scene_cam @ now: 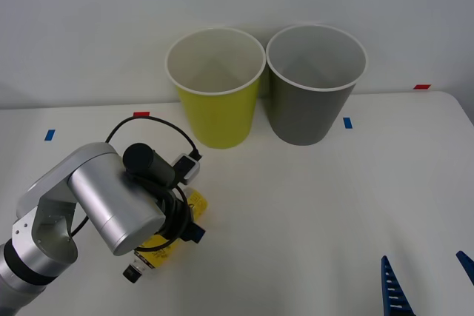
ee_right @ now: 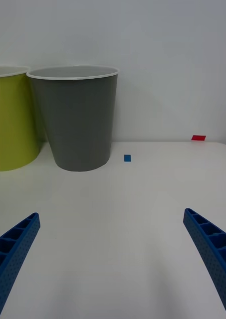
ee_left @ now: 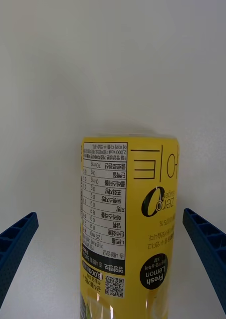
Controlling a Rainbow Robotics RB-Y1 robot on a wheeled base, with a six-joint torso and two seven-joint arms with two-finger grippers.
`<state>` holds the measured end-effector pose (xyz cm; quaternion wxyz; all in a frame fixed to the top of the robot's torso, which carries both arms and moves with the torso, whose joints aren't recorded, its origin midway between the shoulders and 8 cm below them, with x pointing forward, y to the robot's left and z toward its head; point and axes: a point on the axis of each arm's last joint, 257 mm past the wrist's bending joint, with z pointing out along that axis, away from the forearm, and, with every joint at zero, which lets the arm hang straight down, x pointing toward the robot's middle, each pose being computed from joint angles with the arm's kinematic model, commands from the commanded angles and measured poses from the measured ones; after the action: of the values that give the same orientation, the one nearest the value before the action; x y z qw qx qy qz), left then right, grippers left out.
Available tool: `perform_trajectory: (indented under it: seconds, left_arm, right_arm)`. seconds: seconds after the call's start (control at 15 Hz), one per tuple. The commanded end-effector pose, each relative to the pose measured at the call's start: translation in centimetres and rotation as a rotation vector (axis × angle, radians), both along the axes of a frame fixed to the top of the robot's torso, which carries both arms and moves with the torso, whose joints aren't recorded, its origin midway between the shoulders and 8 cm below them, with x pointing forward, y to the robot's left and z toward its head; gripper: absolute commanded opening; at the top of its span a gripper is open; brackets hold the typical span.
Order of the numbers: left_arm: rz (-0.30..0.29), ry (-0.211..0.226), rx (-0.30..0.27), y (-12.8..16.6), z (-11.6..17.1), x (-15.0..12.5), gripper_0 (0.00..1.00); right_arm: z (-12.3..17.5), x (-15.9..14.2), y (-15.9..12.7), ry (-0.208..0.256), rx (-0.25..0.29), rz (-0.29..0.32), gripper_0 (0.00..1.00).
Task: Put cans in the gray bin and PET bottles in the light green bin.
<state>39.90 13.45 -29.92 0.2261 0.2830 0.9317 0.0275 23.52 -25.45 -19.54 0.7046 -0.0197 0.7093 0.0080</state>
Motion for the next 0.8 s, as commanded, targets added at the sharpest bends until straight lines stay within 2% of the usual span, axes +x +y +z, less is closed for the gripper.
perform_trajectory:
  seconds: [0.07, 0.33, 0.6, 0.8]
  left_arm:
    - [0.021, 0.021, -0.028, -0.9, -0.5, 0.2, 1.0]
    - [0.05, 0.063, -0.049, -1.5, -0.6, -0.5, 1.0]
    - [0.069, 0.061, -0.023, -0.5, -1.1, 0.1, 1.0]
    - [0.076, 0.064, -0.029, -0.9, -1.3, 0.1, 1.0]
  right_arm:
    - [0.0, 0.0, 0.0, 0.0, 0.0, 0.0, 1.0]
    - [0.0, 0.0, 0.0, 0.0, 0.0, 0.0, 1.0]
    - [0.0, 0.0, 0.0, 0.0, 0.0, 0.0, 1.0]
    - [0.0, 0.0, 0.0, 0.0, 0.0, 0.0, 1.0]
